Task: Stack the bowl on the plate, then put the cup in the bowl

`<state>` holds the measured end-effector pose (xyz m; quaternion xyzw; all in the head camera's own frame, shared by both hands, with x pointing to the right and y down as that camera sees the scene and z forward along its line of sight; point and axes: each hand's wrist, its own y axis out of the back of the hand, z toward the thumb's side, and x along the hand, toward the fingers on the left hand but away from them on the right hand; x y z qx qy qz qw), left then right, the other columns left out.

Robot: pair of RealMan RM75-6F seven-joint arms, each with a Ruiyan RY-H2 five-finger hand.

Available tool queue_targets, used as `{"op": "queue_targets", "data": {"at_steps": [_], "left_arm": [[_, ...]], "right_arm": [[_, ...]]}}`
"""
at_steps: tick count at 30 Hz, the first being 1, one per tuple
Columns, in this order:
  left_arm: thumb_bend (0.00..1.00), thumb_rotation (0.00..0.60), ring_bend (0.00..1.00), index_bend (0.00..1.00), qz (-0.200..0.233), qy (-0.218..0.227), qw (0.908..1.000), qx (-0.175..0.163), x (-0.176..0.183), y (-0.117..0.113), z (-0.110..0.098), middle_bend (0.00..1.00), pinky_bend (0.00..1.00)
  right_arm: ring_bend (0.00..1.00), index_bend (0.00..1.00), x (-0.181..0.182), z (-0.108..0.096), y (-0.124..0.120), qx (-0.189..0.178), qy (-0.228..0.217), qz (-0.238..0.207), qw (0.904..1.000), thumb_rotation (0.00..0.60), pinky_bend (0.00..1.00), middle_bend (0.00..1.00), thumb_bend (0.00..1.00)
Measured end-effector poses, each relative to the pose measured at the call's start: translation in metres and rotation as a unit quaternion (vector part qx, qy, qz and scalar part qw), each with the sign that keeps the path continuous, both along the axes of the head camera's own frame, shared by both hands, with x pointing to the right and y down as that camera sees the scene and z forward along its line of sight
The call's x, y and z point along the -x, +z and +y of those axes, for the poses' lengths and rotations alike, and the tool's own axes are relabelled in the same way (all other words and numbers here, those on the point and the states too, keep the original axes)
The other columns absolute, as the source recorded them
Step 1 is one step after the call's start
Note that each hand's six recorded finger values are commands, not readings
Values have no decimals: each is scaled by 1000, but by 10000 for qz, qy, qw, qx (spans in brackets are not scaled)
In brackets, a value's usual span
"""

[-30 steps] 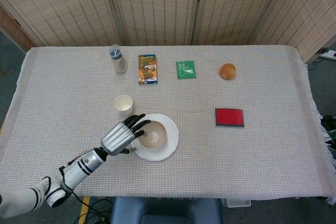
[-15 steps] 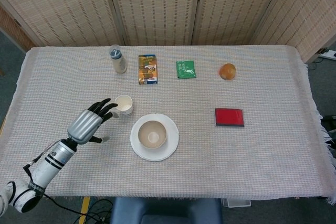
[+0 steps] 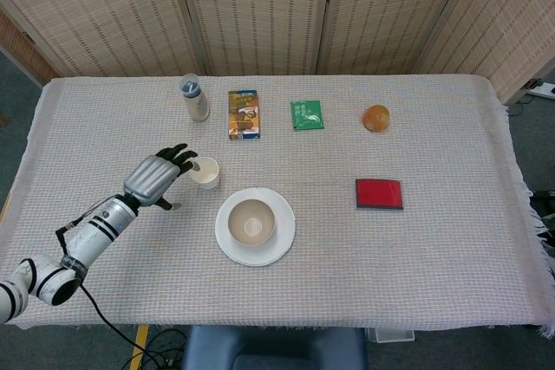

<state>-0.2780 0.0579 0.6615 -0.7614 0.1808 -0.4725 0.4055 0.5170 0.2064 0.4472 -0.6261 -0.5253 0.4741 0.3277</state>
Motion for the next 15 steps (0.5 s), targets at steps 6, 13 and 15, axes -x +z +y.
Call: {"op": "queue_targets", "data": {"at_steps": [6, 13, 15], "left_arm": [[114, 600, 0, 292, -125, 47, 9999, 71, -6, 9, -10, 164, 199], [114, 600, 0, 296, -348, 203, 9991, 141, -23, 23, -27, 162, 199], [114, 600, 0, 296, -393, 260, 9988, 153, -28, 26, -31, 162, 199]], "right_arm": [[0, 0, -2, -2, 2, 50, 37, 8, 10000, 600, 0, 44, 207], [0, 0, -7, -3, -1, -9, 146, -38, 9999, 600, 0, 44, 207], [0, 0, -11, -3, -3, -50, 212, -41, 9998, 600, 0, 44, 207]]}}
